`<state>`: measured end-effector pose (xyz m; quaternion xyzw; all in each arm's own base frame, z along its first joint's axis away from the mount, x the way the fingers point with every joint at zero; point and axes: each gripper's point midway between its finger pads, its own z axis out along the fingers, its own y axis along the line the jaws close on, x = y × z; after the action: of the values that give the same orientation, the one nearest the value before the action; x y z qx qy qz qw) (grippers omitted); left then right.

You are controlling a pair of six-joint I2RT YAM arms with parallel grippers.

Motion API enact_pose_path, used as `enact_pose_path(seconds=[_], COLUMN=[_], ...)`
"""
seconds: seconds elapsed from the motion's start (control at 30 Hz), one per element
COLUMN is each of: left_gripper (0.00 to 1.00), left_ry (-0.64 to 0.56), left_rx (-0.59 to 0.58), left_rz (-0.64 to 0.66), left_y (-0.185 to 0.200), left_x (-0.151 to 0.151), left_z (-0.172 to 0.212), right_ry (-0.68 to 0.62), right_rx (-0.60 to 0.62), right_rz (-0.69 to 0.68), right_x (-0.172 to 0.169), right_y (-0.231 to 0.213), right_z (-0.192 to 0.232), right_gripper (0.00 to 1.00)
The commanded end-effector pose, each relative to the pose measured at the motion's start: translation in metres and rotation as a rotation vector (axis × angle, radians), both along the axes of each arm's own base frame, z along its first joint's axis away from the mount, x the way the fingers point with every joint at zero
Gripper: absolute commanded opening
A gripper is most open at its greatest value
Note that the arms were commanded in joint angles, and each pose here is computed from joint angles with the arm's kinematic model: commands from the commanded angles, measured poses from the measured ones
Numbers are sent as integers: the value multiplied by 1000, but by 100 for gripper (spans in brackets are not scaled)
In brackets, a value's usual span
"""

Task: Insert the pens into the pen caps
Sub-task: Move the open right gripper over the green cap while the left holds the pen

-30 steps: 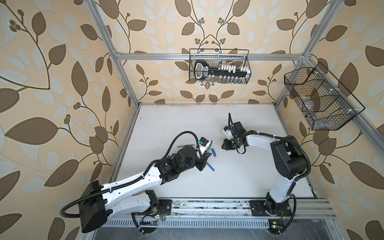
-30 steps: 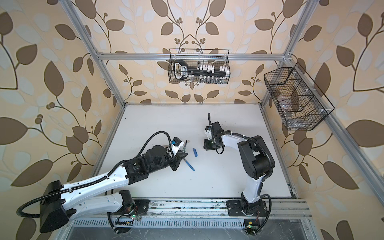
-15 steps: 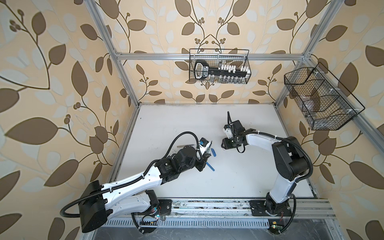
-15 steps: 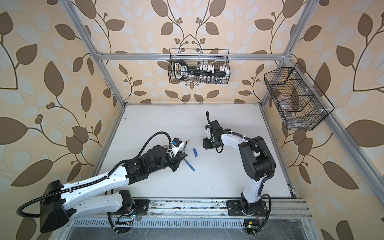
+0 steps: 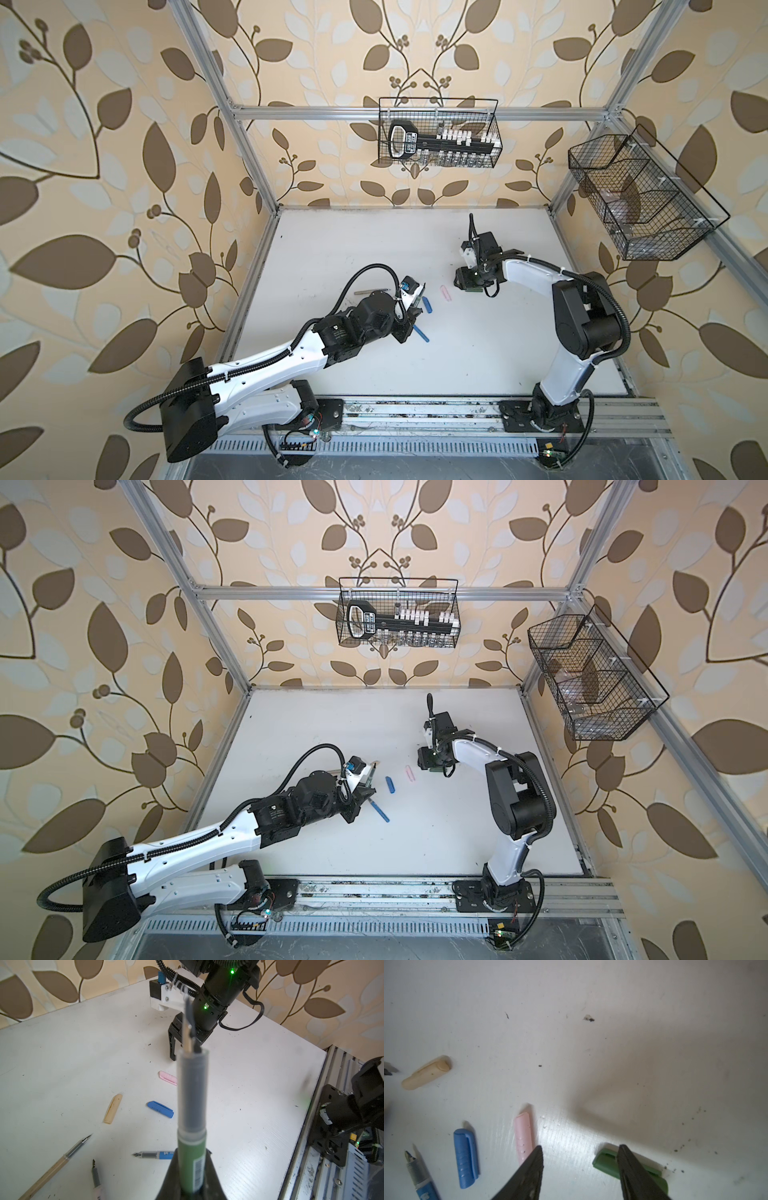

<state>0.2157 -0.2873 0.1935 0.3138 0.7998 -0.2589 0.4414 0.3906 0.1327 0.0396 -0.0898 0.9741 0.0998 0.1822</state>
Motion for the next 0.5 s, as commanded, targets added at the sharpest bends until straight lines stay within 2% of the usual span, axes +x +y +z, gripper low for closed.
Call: enact_pose_path(seconds=[0.0, 0.2, 0.47], left_gripper=[0, 0, 0], left_ry=[-61, -61, -59], left_rx=[-54, -50, -48], left_rz=[-27, -28, -30], left_y=[-10, -11, -12], left_x=[3, 3, 3], left_z=[32, 31, 30], right_ry=[33, 79, 106], right_rx=[-8, 44, 13], right_rz=[38, 81, 67], right_x=[0, -11, -29], right_y=[1, 11, 0], right_z=[-6, -17, -18], right_gripper=[59, 60, 61])
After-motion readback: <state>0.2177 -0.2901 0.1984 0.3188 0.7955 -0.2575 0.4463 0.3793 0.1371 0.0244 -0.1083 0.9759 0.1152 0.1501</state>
